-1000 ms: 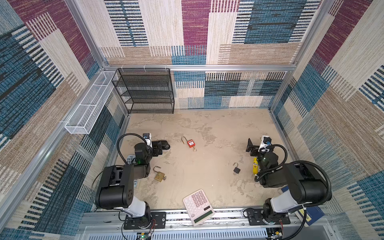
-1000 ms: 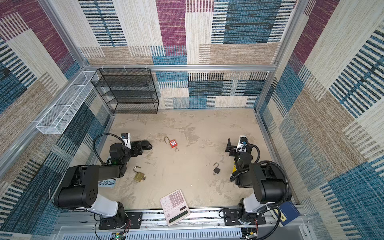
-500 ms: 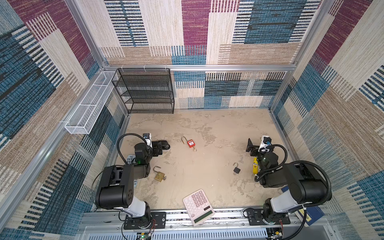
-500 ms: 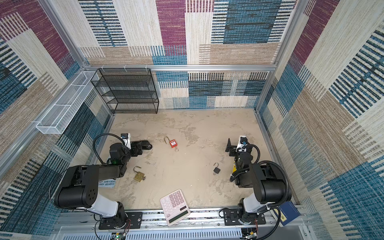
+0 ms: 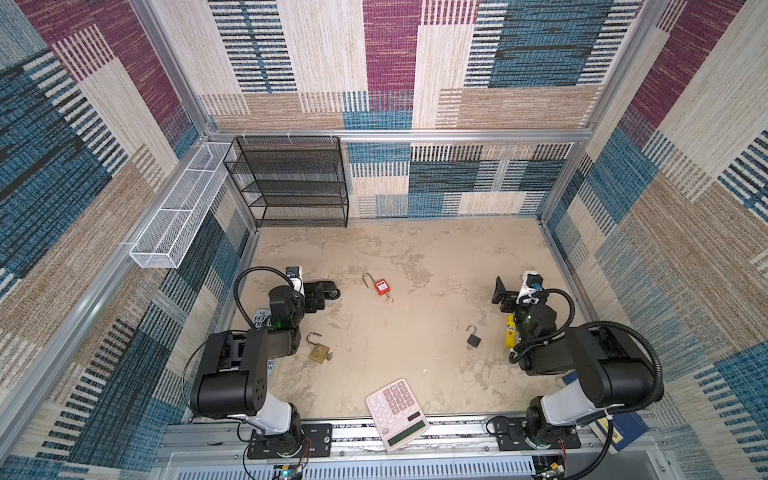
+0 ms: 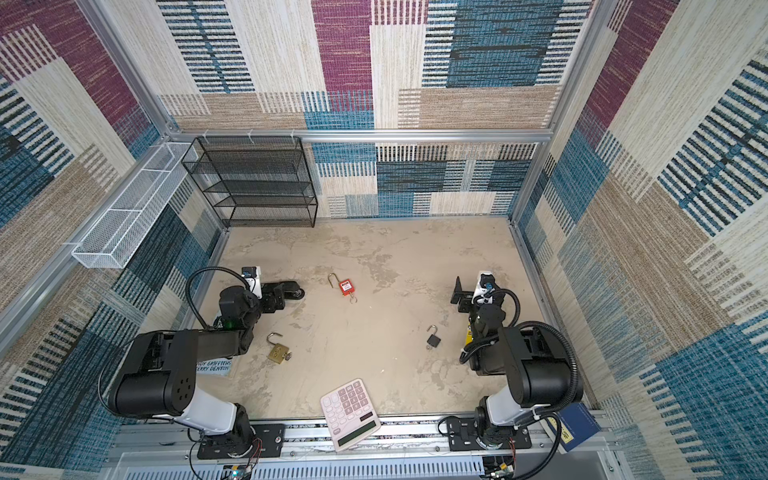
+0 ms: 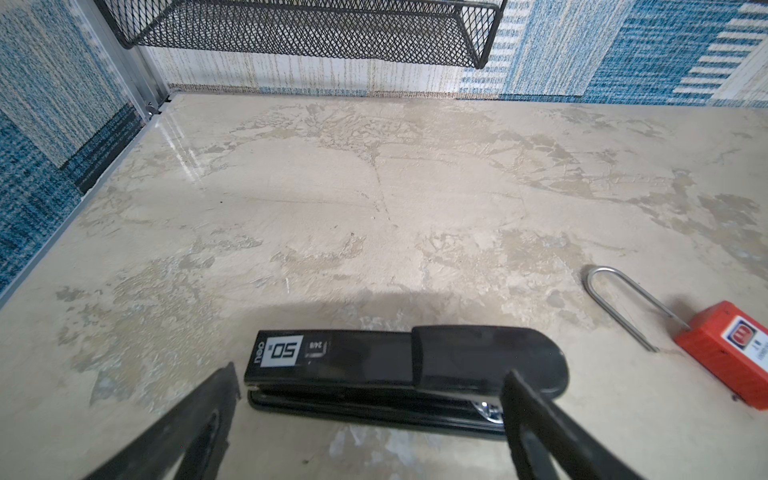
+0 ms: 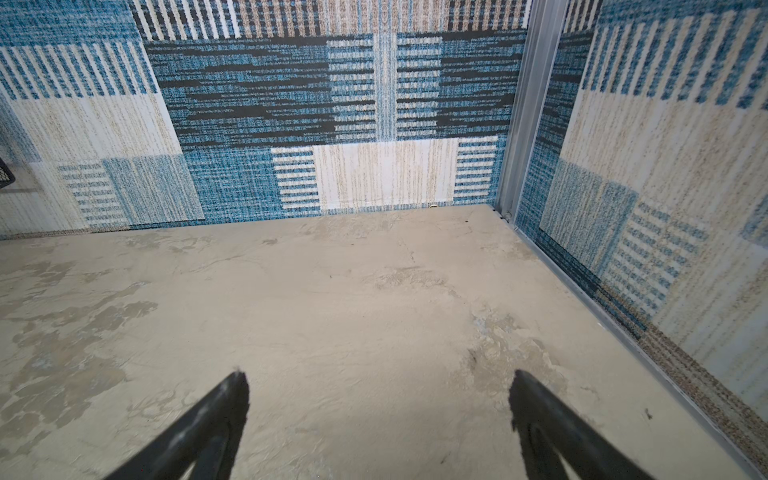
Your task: Lock with the key
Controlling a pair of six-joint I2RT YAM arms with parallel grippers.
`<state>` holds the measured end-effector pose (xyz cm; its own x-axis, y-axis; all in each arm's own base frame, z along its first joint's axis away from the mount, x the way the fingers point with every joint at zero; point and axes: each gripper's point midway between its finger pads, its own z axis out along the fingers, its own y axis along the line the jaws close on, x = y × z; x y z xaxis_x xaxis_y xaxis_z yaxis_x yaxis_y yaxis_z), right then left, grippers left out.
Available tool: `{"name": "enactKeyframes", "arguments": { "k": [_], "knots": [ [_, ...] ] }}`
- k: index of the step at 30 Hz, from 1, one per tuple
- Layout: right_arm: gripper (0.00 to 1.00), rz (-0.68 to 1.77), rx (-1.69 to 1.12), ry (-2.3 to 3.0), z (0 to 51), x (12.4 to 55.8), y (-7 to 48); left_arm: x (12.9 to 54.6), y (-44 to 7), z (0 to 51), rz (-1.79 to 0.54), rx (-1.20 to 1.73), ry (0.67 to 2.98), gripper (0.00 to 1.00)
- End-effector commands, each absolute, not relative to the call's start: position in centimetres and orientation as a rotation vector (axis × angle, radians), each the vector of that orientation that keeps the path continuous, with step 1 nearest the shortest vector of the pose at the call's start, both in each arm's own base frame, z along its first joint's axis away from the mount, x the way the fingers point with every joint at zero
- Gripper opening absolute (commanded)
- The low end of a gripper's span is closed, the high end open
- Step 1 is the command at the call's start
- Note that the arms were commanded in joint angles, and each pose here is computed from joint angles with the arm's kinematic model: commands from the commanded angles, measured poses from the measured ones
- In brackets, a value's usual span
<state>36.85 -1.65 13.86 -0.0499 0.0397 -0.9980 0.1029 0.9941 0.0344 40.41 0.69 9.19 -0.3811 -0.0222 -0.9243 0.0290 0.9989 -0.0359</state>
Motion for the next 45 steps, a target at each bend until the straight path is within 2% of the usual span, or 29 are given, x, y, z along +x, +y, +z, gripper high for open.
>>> {"name": "enactKeyframes", "arguments": {
  "k": [1, 14, 17, 22, 27, 32, 37, 42, 45],
  "knots": [
    [0.99, -0.043, 0.114, 1.593, 14.6, 37.0, -1.6, 40.5, 0.6, 9.3, -0.057, 0.022, 1.956, 1.00],
    [0.99, -0.045, 0.113, 1.594, 14.7, 37.0, -1.6, 40.5, 0.6, 9.3, -0.058, 0.021, 1.957, 0.99],
    [0.99, -0.026, 0.067, 1.643, 15.1, 38.3, -0.9, 40.5, 0.6, 9.3, -0.056, 0.021, 1.959, 1.00],
    [0.99, -0.016, 0.031, 1.642, 17.0, 38.6, -0.3, 40.3, 1.4, 10.1, -0.020, -0.031, 1.943, 0.99],
    [0.99, 0.009, -0.068, 1.595, 20.4, 38.5, 1.7, 39.1, 3.1, 13.4, 0.055, -0.136, 1.940, 1.00],
    [0.99, 0.060, -0.263, 1.603, 22.0, 38.6, 7.1, 37.2, 4.5, 16.3, 0.089, -0.299, 2.045, 1.00],
    [0.99, 0.240, -0.399, 1.630, 22.4, 38.0, 13.9, 33.6, 4.1, 17.0, 0.052, -0.406, 2.164, 1.00],
    [0.99, 0.480, -0.457, 1.837, 19.2, 37.9, 20.8, 30.0, 2.0, 17.1, -0.065, -0.471, 2.280, 1.00],
    [0.99, 0.620, -0.577, 1.889, 17.2, 35.9, 25.9, 27.9, 0.9, 16.8, -0.126, -0.497, 2.345, 1.00]
  ]
}}
